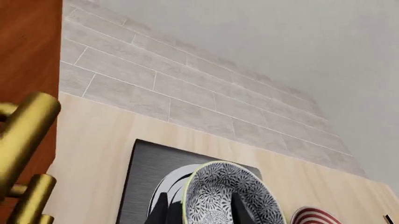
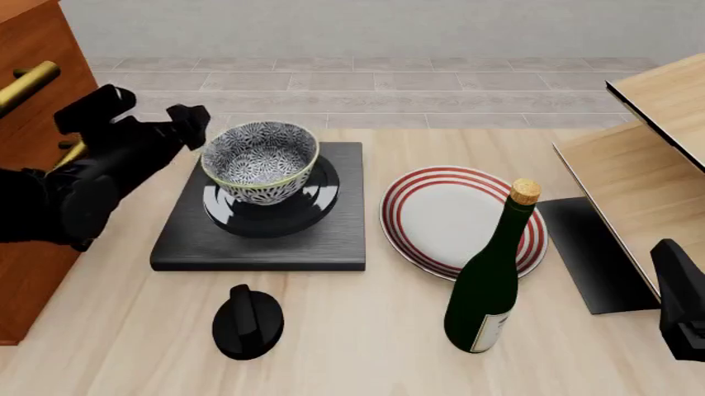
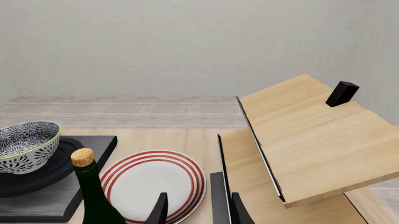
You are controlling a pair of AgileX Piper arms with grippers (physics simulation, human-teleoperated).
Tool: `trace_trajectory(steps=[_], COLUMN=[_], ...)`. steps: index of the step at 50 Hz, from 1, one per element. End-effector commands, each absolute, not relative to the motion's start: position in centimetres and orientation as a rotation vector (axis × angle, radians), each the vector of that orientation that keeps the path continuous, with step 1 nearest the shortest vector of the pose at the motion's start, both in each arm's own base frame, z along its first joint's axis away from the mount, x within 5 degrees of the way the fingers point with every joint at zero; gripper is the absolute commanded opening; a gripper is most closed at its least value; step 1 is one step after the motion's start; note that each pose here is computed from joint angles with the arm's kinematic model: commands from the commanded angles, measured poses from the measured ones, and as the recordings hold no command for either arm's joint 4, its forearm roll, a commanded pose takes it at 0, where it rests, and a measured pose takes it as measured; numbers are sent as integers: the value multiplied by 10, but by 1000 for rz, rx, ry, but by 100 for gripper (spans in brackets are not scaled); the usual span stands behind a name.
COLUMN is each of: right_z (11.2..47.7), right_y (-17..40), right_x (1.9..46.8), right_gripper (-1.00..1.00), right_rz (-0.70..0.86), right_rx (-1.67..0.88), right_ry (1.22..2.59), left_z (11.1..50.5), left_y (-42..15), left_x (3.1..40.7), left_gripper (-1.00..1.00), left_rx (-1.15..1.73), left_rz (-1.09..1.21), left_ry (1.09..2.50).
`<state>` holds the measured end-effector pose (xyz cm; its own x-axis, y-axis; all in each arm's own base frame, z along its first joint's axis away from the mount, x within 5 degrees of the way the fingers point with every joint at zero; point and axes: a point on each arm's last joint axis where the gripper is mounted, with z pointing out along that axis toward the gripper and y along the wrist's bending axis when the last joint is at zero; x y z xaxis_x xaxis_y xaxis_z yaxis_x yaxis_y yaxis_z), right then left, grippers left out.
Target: Put the bowl on the stove.
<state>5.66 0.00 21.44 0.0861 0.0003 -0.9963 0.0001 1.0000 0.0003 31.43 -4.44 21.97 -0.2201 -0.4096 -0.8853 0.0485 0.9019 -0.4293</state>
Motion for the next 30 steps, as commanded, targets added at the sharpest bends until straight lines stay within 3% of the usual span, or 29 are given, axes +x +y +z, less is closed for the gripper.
trace_trajectory(steps=[1,30], right_z=[214,214], right_y=[0,0], right_x=[57,57], right_gripper=[100,100], right_rz=[0,0], right_rx=[1,0], right_ry=[1485,1485], left_z=[231,259], left_y=[-38,-36], left_x=[304,266], left_gripper=[100,100], left_rx=[-254,-189], left_rz=[-399,-376], left_ry=[1716,1650])
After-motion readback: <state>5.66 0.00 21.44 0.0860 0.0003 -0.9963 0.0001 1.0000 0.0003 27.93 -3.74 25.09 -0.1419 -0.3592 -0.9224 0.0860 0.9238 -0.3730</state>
